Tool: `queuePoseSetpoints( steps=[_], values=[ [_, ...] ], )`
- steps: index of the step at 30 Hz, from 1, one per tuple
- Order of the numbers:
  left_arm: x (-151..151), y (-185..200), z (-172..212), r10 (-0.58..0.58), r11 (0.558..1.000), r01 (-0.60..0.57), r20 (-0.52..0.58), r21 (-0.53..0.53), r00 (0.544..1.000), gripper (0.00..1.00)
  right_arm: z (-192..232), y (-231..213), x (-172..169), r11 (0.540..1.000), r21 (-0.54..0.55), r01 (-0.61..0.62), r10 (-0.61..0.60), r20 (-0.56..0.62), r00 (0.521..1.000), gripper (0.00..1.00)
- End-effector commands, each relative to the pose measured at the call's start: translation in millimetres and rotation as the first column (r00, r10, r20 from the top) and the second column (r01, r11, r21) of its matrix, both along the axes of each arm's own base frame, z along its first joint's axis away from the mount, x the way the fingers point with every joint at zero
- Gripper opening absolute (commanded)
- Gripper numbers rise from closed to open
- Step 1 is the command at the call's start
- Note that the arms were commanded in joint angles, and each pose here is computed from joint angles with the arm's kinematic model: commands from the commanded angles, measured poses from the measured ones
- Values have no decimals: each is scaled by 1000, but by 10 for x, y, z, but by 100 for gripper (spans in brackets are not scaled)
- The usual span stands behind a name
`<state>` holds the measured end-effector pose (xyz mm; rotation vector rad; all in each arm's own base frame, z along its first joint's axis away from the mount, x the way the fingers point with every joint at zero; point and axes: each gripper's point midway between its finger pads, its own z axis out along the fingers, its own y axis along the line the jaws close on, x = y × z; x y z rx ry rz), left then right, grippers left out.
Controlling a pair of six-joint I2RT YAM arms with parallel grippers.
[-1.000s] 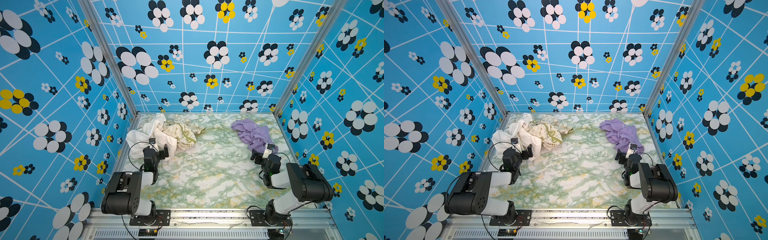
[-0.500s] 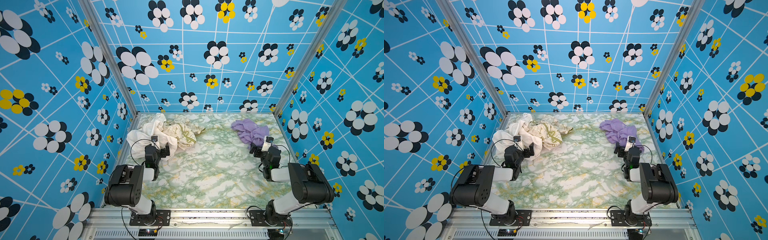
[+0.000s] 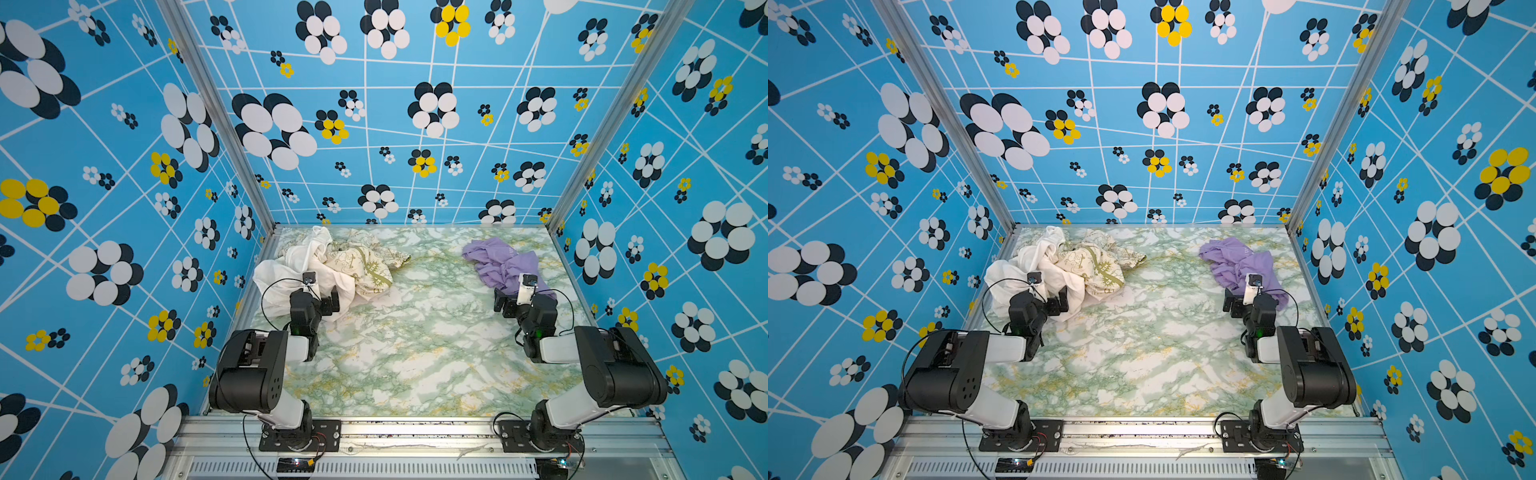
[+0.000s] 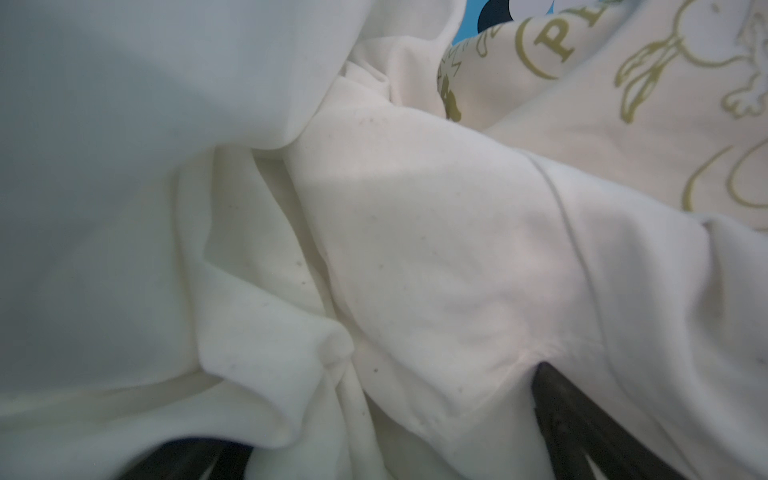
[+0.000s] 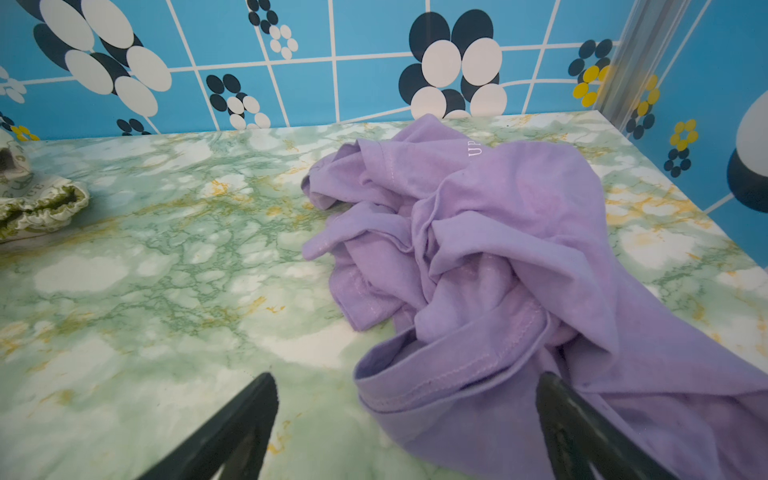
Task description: Pick out a specific cloth from the pile
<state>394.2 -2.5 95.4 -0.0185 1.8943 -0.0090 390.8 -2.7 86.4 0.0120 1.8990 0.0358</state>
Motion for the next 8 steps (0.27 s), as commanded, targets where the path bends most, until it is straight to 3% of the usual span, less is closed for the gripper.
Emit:
queuePoseSetpoints(
  steps=[1, 8],
  values=[
    [30, 12, 4, 9, 1000, -9, -4, 11, 1000, 99, 83, 52, 44, 999, -8, -31, 31, 14, 999, 99],
    [32, 8, 8, 8, 1000, -8, -4, 11, 1000, 99, 92, 51, 36, 1000, -10, -28, 29, 20, 999, 99]
  ],
)
